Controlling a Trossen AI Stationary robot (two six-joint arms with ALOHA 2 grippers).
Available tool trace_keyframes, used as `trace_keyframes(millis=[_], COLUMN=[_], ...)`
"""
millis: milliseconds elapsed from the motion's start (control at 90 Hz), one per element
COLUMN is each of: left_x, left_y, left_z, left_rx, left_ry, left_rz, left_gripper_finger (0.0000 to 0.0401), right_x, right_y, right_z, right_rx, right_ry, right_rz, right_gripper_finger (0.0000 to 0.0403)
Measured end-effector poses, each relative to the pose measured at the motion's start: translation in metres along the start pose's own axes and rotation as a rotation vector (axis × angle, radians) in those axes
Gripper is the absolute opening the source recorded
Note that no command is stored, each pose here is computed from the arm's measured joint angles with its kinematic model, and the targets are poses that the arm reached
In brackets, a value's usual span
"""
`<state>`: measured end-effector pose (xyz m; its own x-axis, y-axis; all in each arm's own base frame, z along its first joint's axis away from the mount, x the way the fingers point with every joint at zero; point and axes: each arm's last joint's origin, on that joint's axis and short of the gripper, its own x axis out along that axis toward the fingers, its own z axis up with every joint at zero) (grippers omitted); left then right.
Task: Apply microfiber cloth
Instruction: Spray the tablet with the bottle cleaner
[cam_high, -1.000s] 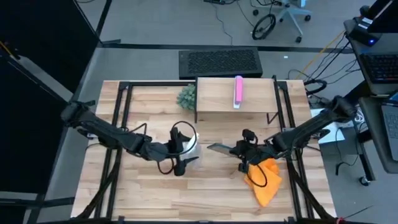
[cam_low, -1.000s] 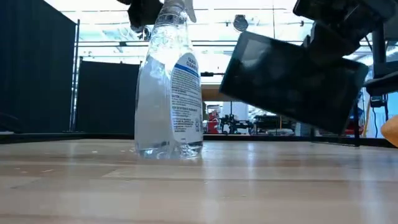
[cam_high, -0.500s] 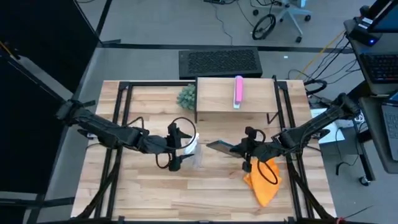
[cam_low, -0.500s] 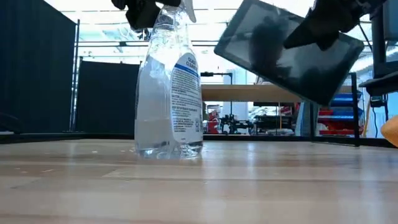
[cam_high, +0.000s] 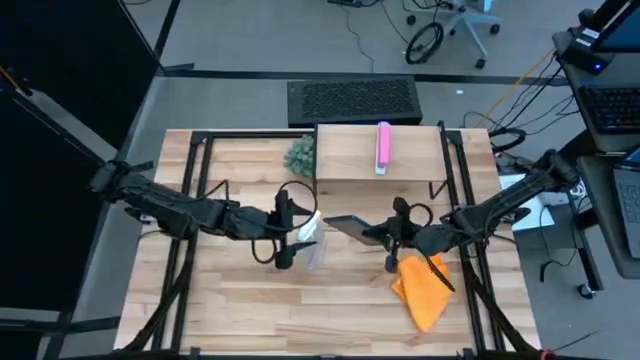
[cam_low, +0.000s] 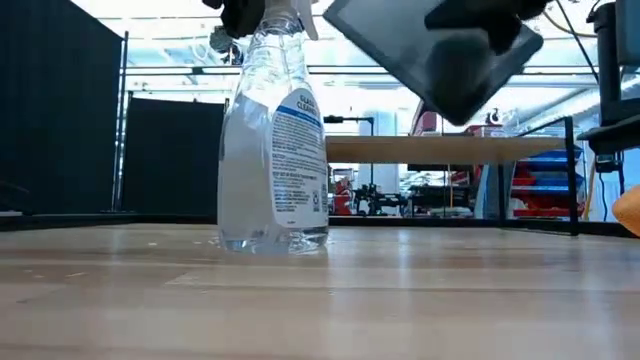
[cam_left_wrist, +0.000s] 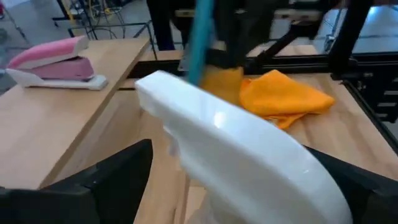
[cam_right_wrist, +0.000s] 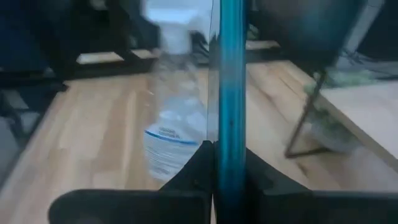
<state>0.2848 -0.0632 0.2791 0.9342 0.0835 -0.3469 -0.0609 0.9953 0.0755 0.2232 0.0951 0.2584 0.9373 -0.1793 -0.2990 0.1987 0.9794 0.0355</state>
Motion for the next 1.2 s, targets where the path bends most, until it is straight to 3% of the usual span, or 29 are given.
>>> trace_keyframes(millis=[211, 433, 700, 1033, 1200], left_x=[0.0, 0.0, 0.0, 0.001, 0.004], left_y=[0.0, 0.0, -0.001, 0.0, 0.002], left_z=[0.0, 0.001, 0.002, 0.005, -0.001], left_rx=[0.022, 0.019, 0.015, 0.003, 0.013], left_ry=[0.001, -0.005, -0.016, -0.052, 0.002], left_rz=[-0.006, -0.026, -0.046, -0.079, -0.098], left_gripper_finger=[0.034, 0.034, 0.034, 0.034, 0.034], right_x=[-0.003, 0.015, 0.021, 0.025, 0.024], right_y=[0.005, 0.007, 0.002, -0.002, -0.004], right_z=[0.004, -0.005, -0.006, -0.004, -0.005], right_rx=[0.003, -0.006, -0.058, -0.094, -0.112], right_ry=[-0.046, -0.02, -0.03, -0.022, 0.0], right_rz=[0.009, 0.002, -0.081, -0.049, -0.056], right_gripper_finger=[0.0009, 0.0009, 0.0009, 0.0009, 0.0009])
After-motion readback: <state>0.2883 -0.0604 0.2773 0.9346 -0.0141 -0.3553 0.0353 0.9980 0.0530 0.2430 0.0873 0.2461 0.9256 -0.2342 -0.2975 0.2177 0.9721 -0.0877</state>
